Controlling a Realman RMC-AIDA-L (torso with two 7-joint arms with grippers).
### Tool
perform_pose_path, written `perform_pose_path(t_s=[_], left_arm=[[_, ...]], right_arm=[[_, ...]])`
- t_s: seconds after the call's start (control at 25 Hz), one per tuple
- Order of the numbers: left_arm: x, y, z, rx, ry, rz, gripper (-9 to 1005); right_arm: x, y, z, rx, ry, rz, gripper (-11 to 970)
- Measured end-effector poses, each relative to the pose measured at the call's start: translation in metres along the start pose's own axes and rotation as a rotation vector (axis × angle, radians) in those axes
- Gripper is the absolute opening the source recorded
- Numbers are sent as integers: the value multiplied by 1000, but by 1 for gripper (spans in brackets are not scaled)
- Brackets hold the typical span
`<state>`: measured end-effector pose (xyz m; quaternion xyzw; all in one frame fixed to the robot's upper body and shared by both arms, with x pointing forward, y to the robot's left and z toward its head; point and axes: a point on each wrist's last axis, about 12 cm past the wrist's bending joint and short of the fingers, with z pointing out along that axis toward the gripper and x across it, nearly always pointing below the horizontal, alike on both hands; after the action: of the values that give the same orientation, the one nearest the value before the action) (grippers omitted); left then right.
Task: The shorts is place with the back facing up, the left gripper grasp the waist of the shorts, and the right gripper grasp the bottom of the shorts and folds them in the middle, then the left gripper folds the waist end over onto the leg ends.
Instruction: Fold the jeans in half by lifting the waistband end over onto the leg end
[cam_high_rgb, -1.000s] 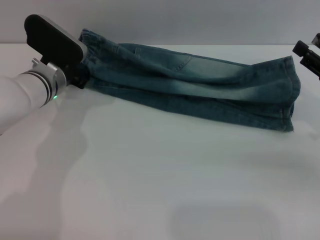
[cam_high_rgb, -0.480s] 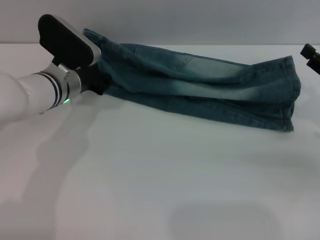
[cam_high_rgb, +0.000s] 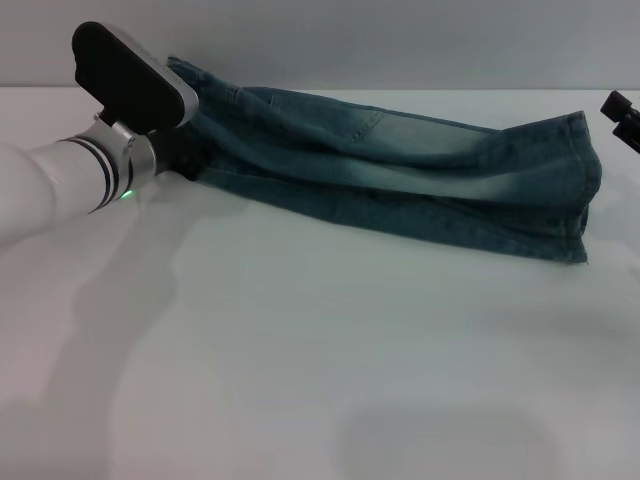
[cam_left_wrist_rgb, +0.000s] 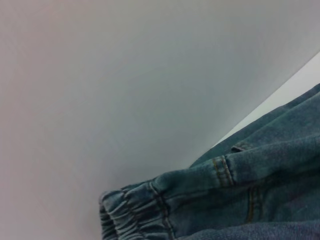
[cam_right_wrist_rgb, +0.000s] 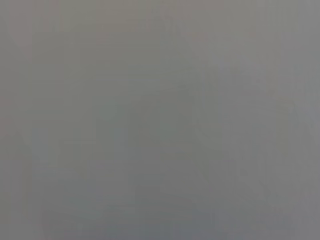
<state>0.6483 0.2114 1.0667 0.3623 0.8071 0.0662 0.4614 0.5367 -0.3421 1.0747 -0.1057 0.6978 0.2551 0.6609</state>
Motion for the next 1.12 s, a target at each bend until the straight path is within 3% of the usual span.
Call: perform_pose_path(t_s=[0.64, 1.12], left_arm=[[-3, 5, -1, -48, -3, 180, 385], [-14, -6, 0, -23, -32, 264, 341]], right_arm=[[0, -1, -2, 11, -11, 5, 651], [-1, -3, -2, 24, -23, 18, 652]])
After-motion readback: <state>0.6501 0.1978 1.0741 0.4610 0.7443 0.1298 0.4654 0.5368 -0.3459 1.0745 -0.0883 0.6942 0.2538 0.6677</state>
